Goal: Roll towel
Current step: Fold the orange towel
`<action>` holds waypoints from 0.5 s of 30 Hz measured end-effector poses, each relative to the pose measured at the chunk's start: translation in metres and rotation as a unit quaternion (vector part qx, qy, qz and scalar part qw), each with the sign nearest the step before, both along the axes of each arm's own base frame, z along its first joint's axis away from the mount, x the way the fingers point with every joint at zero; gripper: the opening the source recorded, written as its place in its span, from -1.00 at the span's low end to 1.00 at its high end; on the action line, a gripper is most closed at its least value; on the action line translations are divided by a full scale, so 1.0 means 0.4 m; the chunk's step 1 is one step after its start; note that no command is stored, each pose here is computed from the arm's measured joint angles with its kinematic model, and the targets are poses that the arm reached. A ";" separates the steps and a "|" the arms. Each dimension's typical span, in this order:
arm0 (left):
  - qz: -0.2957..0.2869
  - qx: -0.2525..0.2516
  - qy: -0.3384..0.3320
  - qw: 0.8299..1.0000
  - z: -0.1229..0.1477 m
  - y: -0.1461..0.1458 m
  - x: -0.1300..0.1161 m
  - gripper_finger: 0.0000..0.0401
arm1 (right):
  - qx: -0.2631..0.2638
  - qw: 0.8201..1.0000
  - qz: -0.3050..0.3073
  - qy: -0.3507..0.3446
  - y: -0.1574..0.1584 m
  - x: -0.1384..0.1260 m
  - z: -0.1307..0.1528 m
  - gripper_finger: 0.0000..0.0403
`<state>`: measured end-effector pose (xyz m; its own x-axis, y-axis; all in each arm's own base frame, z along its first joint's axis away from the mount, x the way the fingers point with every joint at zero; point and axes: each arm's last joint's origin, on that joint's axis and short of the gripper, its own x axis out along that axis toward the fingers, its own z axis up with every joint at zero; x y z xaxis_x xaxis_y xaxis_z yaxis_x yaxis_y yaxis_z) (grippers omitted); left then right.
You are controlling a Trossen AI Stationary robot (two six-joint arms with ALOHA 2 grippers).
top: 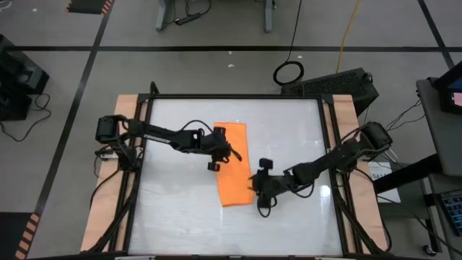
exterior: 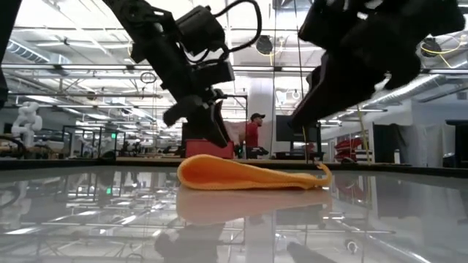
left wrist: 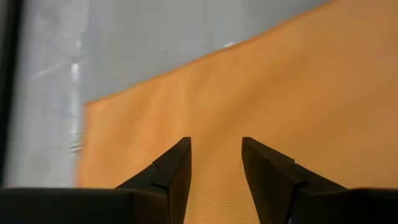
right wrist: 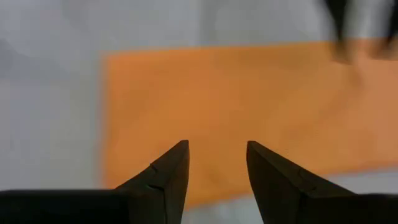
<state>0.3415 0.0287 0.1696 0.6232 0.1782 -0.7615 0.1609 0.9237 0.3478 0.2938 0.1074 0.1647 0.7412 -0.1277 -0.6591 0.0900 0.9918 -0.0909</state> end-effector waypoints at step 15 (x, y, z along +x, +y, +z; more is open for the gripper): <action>-0.076 -0.060 0.059 0.994 -0.068 -0.162 -0.014 -0.26 | -0.007 1.000 -0.009 0.027 -0.168 0.071 -0.058 -0.24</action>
<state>0.3359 -0.0360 0.1425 0.5419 -0.0075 -0.8404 0.3347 0.9191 0.2077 0.3220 0.0402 0.1415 0.7026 -0.1508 -0.6954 0.1025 0.9885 -0.1108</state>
